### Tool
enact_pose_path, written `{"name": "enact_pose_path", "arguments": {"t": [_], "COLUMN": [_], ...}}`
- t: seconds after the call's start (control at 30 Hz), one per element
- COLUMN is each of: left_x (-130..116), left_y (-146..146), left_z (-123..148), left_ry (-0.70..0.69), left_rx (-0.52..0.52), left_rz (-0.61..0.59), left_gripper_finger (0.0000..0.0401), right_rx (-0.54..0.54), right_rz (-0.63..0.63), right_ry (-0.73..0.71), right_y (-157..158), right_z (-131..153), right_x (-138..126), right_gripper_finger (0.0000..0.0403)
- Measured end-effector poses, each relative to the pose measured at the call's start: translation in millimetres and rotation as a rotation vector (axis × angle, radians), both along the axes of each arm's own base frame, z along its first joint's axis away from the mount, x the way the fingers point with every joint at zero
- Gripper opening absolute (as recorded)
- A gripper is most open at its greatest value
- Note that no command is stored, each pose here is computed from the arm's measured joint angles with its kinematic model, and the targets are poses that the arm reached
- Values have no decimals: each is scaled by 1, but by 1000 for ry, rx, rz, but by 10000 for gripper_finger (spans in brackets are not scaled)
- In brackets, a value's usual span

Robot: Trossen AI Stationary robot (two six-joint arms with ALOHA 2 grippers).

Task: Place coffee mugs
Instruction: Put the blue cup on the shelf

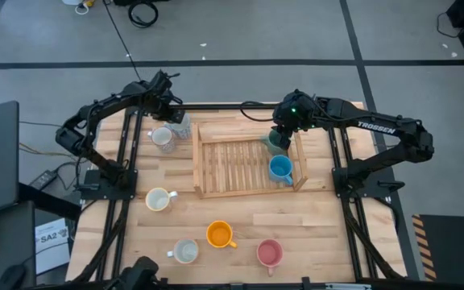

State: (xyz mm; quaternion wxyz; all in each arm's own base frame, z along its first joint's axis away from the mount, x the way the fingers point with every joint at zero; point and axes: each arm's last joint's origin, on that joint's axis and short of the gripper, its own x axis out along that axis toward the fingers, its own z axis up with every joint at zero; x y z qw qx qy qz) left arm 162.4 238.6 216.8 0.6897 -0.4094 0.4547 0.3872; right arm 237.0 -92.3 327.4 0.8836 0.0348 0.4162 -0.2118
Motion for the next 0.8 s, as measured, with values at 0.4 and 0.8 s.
{"name": "enact_pose_path", "arguments": {"t": [0.4,0.8], "left_x": [3,3], "left_y": [6,7], "left_z": [-9,-9], "left_ry": [22,22], "left_rx": [5,22], "left_rz": [5,7], "left_gripper_finger": [137,46], "right_rx": [-1,-1], "right_rz": [0,-1], "right_ry": [0,0], "right_y": [0,0], "right_z": [0,0], "right_x": [0,0], "right_gripper_finger": [115,115]}}
